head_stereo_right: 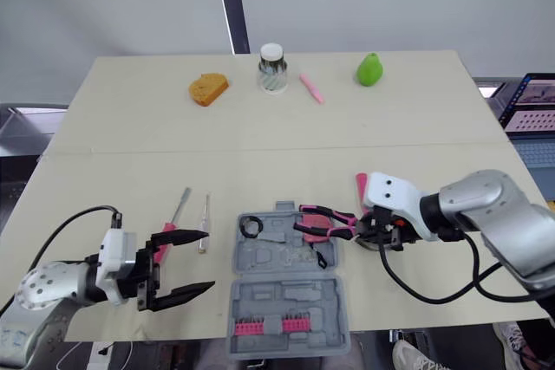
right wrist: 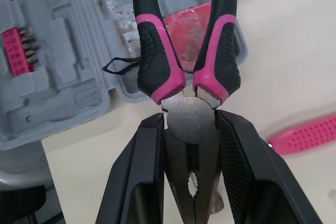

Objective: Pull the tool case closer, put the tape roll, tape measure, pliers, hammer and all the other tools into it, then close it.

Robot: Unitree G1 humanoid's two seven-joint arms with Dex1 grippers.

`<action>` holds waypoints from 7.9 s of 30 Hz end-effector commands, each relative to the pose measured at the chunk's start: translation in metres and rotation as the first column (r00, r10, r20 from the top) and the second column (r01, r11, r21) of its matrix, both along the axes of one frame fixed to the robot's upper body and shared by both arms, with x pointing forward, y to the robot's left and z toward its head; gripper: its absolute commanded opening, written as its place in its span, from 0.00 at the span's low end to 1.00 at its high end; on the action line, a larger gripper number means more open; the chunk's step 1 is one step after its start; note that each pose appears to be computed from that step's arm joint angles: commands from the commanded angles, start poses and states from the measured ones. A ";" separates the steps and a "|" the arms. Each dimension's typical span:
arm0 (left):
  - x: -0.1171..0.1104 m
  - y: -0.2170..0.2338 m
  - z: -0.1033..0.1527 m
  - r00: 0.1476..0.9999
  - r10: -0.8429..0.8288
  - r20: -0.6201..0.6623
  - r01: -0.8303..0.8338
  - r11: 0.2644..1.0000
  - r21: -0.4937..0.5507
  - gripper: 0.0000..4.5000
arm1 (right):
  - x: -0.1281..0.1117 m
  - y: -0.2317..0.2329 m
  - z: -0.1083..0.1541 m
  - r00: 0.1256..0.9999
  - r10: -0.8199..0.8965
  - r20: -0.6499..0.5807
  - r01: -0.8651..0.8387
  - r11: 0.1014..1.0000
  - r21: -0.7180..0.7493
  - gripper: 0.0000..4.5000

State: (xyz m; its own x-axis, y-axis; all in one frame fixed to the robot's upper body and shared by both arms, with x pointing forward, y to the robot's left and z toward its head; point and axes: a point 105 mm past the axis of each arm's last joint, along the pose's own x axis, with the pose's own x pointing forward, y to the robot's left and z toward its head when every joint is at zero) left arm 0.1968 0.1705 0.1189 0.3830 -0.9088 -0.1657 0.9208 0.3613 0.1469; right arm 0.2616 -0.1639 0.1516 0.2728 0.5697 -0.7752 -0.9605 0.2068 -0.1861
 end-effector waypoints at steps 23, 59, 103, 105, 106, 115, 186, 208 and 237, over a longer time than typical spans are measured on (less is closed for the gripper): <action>-0.027 0.049 -0.022 0.991 0.130 0.007 -0.130 0.987 0.090 1.00 | 0.006 0.076 -0.020 0.963 0.270 -0.006 -0.268 0.952 -0.148 0.21; -0.030 0.041 -0.027 0.993 0.114 0.021 -0.116 0.986 0.116 1.00 | 0.015 0.120 -0.044 0.954 0.297 -0.027 -0.298 0.942 -0.152 0.21; -0.014 0.023 -0.017 0.997 0.072 0.030 -0.074 0.994 0.075 1.00 | -0.004 0.107 -0.020 0.978 0.187 -0.092 -0.142 0.922 0.361 0.35; -0.013 0.022 -0.016 0.998 0.064 0.030 -0.066 0.995 0.077 1.00 | -0.006 0.110 -0.024 0.976 0.202 -0.079 -0.151 0.895 0.420 0.12; -0.013 0.022 -0.016 0.998 0.062 0.030 -0.064 0.995 0.077 1.00 | -0.006 0.110 -0.027 0.976 0.206 -0.072 -0.156 0.890 0.429 0.01; -0.011 0.022 -0.012 0.998 0.051 0.034 -0.054 0.994 0.091 1.00 | 0.009 0.109 -0.060 0.984 0.172 -0.049 -0.131 0.879 0.458 0.00; -0.005 0.007 -0.020 0.996 0.082 0.025 -0.083 0.996 0.030 1.00 | 0.025 0.094 -0.111 0.997 -0.011 -0.078 0.040 0.926 0.375 0.00; 0.000 -0.011 -0.036 0.999 0.015 0.030 -0.014 0.999 -0.047 1.00 | -0.010 -0.019 -0.025 0.980 -0.159 0.118 0.090 0.889 0.448 0.00; -0.023 0.067 -0.045 0.962 0.269 -0.057 -0.266 0.963 0.055 1.00 | -0.070 -0.079 -0.057 0.901 -0.428 -0.076 0.422 0.817 0.393 0.00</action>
